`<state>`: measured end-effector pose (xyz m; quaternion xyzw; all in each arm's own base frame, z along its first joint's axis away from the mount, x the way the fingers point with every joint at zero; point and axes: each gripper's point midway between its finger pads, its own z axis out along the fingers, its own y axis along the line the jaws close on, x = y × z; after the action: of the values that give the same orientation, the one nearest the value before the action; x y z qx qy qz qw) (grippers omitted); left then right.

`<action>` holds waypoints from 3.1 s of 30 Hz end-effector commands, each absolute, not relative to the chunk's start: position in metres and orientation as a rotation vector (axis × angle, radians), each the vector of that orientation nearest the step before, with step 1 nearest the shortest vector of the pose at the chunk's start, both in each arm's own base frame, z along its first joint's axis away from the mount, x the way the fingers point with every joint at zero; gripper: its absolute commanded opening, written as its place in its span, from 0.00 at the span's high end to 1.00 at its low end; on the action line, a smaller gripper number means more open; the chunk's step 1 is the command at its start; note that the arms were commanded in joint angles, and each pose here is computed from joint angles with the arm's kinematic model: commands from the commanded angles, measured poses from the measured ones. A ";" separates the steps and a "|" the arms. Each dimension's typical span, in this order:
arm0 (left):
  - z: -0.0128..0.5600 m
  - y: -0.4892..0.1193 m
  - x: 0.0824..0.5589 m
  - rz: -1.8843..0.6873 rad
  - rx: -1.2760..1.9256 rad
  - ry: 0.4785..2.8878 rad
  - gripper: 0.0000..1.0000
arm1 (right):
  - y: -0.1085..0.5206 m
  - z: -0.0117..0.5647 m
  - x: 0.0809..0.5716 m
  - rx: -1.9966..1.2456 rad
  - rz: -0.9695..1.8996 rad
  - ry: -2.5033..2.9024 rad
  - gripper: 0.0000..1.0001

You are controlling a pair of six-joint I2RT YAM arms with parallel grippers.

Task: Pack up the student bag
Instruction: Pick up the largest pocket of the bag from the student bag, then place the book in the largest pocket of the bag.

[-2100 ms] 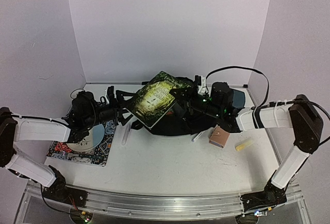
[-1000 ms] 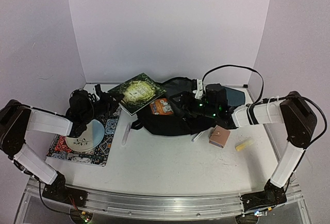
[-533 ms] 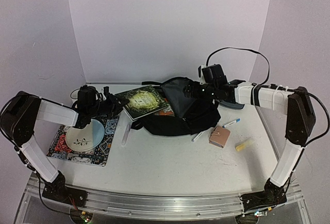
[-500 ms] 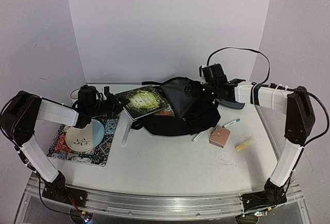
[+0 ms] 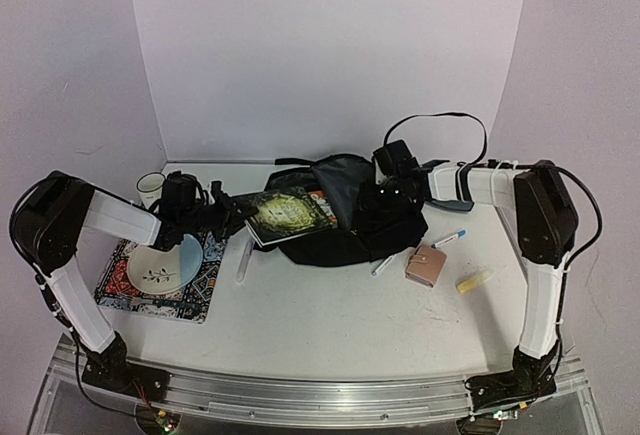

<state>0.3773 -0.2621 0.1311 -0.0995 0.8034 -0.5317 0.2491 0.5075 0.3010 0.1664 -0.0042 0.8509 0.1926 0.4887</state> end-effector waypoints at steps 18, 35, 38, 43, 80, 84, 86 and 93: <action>0.193 -0.298 0.331 -1.519 -0.301 2.084 1.00 | 0.287 0.302 0.405 -0.378 0.653 1.765 1.00; 0.181 -0.338 0.379 -1.520 -0.352 2.113 1.00 | 0.299 0.312 0.385 -0.449 0.757 1.693 1.00; 0.179 -0.345 0.390 -1.505 -0.354 2.105 1.00 | 0.303 0.313 0.383 -0.462 0.768 1.688 1.00; 0.172 -0.363 0.408 -1.500 -0.361 2.106 1.00 | 0.312 0.313 0.381 -0.488 0.786 1.682 1.00; 0.139 -0.370 0.442 -0.622 -0.033 2.214 0.22 | 0.339 0.306 0.383 -0.538 0.808 1.694 0.97; 0.161 -0.355 0.433 -0.582 -0.022 2.190 0.18 | 0.340 0.299 0.383 -0.552 0.795 1.709 0.97; 0.175 -0.344 0.426 -0.567 -0.021 2.172 0.17 | 0.342 0.291 0.382 -0.566 0.790 1.723 0.96; 0.188 -0.311 0.390 -0.556 -0.019 2.187 0.17 | 0.362 0.250 0.373 -0.645 0.773 1.810 0.91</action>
<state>0.4074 -0.3343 0.1662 -0.0102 0.8799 -0.2344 0.4132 0.3806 0.3408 0.2536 -0.2364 0.7574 0.3180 0.5190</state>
